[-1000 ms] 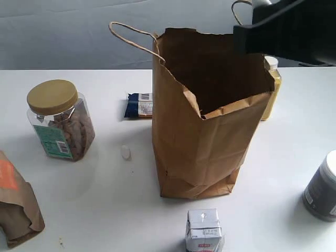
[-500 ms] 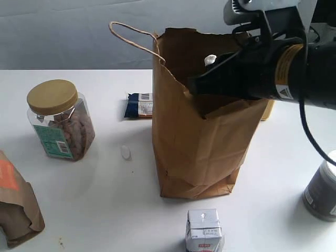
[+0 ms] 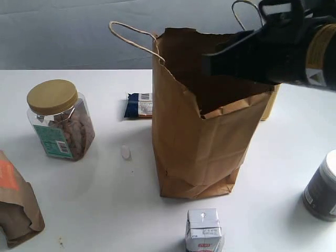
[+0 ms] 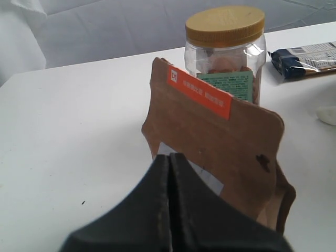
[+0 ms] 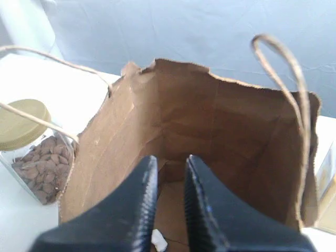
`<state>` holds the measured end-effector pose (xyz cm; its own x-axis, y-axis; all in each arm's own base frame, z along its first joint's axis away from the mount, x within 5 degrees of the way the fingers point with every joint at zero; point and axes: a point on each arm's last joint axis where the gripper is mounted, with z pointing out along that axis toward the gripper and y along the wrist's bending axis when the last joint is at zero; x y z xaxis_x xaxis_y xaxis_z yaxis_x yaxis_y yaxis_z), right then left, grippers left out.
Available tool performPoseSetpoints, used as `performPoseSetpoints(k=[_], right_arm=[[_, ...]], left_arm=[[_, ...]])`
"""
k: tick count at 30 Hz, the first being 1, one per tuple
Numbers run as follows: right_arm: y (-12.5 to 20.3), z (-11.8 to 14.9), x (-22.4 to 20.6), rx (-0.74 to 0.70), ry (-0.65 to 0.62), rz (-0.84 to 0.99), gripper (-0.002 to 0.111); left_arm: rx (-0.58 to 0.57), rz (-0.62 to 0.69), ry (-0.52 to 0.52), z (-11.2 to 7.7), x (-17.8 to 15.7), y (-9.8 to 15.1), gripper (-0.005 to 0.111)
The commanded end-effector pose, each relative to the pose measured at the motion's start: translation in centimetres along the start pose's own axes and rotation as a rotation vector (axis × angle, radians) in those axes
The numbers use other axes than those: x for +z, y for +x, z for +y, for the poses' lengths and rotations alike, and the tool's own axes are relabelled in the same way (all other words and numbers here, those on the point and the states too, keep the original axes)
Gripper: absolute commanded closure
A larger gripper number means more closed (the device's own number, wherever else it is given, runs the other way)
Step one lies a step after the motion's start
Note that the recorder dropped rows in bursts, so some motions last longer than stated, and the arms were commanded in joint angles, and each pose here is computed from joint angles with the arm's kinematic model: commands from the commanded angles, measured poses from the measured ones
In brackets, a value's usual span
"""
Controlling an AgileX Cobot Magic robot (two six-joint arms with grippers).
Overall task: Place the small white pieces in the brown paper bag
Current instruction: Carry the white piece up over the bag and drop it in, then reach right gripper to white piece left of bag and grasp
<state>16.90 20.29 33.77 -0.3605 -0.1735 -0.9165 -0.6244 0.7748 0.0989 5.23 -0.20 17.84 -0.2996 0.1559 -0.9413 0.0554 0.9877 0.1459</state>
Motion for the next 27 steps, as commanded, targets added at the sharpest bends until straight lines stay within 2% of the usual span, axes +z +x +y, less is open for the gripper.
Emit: performPoseSetpoints(k=[1,5,12,15,20,27], right_arm=[[-1.1,0.0,-4.1,-0.103,0.011,-0.052,0.108],[0.3,2.2,-6.9,-0.408,-0.026,0.046,0.108],[3.0,7.8,-7.3,-0.581,-0.236,0.102,0.108],[5.9,11.6,-5.8,-0.669,-0.296,0.181,0.108],[8.7,15.0,-3.0,-0.646,-0.298,0.266,0.108],[9.3,19.6,0.6,-0.589,-0.317,0.325,0.108]], left_arm=[[-0.008,-0.009,0.009,-0.1,0.0,0.0,0.107],[-0.008,-0.009,0.009,-0.1,0.0,0.0,0.107],[-0.008,-0.009,0.009,-0.1,0.0,0.0,0.107],[-0.008,-0.009,0.009,-0.1,0.0,0.0,0.107],[-0.008,-0.009,0.009,-0.1,0.0,0.0,0.107],[-0.008,-0.009,0.009,-0.1,0.0,0.0,0.107]])
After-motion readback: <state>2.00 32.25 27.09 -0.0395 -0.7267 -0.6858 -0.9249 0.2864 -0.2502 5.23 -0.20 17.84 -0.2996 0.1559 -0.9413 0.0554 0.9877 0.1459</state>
